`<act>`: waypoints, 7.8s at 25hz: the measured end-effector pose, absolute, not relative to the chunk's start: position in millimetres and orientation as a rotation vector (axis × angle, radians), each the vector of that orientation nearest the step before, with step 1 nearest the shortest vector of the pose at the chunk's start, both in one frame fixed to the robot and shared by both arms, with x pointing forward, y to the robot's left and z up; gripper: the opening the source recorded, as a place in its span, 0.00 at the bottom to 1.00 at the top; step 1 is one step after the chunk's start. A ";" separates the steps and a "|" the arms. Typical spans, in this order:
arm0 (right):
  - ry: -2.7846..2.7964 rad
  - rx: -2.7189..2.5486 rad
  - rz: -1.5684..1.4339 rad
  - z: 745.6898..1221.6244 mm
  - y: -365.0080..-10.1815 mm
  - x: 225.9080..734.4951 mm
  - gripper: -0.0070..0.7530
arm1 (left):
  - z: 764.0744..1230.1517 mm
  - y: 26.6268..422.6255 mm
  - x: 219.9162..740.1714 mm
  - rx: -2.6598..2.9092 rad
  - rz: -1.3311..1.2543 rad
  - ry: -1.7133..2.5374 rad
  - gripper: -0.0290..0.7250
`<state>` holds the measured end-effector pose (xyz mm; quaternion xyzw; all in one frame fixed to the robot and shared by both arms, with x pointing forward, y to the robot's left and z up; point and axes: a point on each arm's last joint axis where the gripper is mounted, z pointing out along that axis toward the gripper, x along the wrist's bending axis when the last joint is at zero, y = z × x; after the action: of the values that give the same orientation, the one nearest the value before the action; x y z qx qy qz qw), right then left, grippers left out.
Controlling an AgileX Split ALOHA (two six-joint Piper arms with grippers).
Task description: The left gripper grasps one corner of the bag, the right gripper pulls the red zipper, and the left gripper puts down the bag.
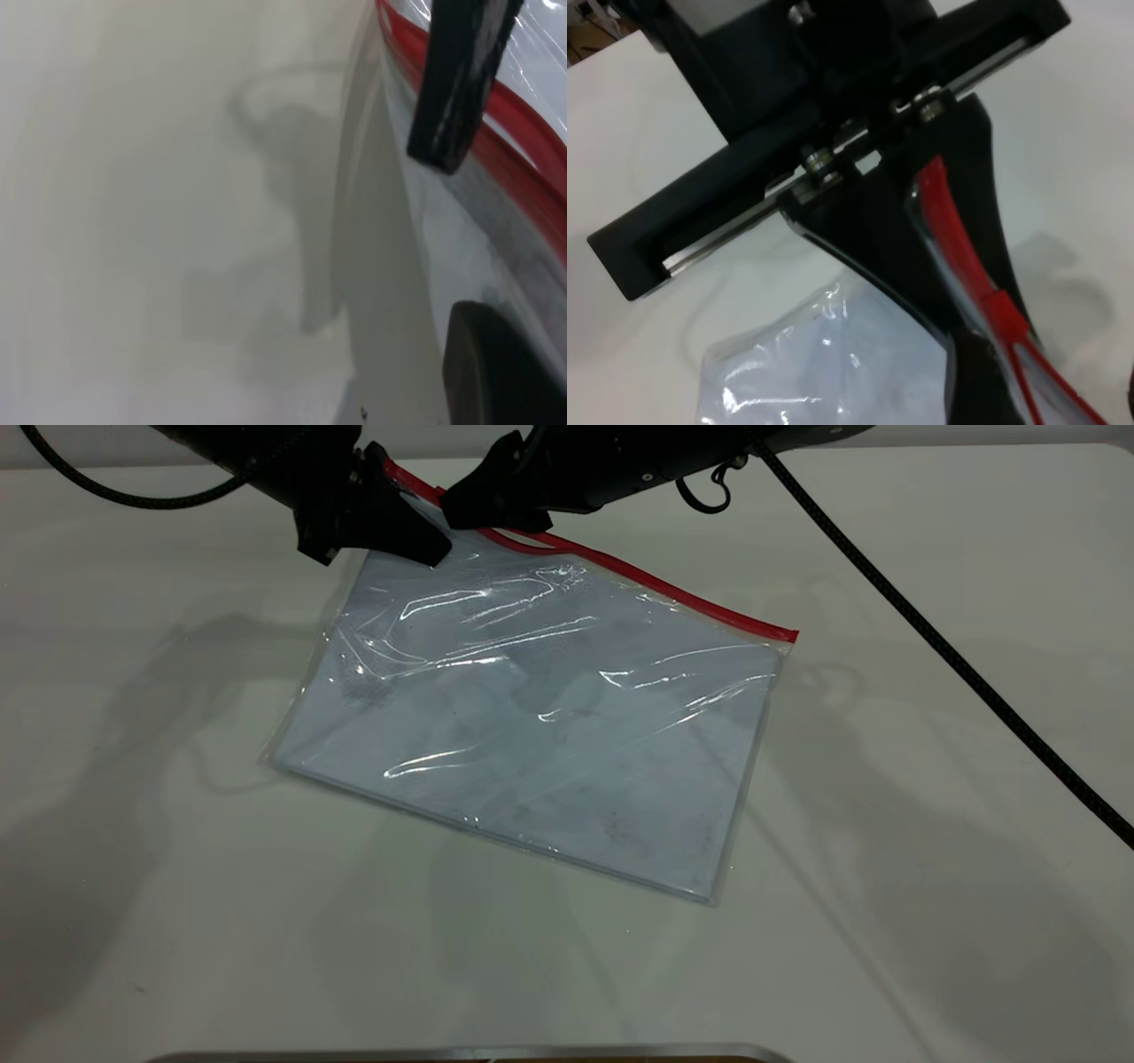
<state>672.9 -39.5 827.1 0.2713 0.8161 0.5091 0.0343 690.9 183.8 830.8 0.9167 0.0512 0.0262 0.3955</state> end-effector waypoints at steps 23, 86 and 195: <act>2.537 0.807 1.610 822.5 -31.7 666.6 0.39 | 828.7 172.5 687.5 2.362 0.068 0.071 0.11; 2.403 0.825 1.764 829.5 -94.2 699.8 0.06 | 865.7 185.4 701.0 1.922 0.081 0.301 0.10; 2.033 1.835 0.515 1027.6 -293.5 303.4 0.59 | 1131.9 269.2 442.7 2.176 0.104 1.546 0.63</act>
<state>303.4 -293.5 1027.6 0.6483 0.7179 0.1821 0.1765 442.7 269.2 1131.9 0.7921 0.5629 0.0380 0.2330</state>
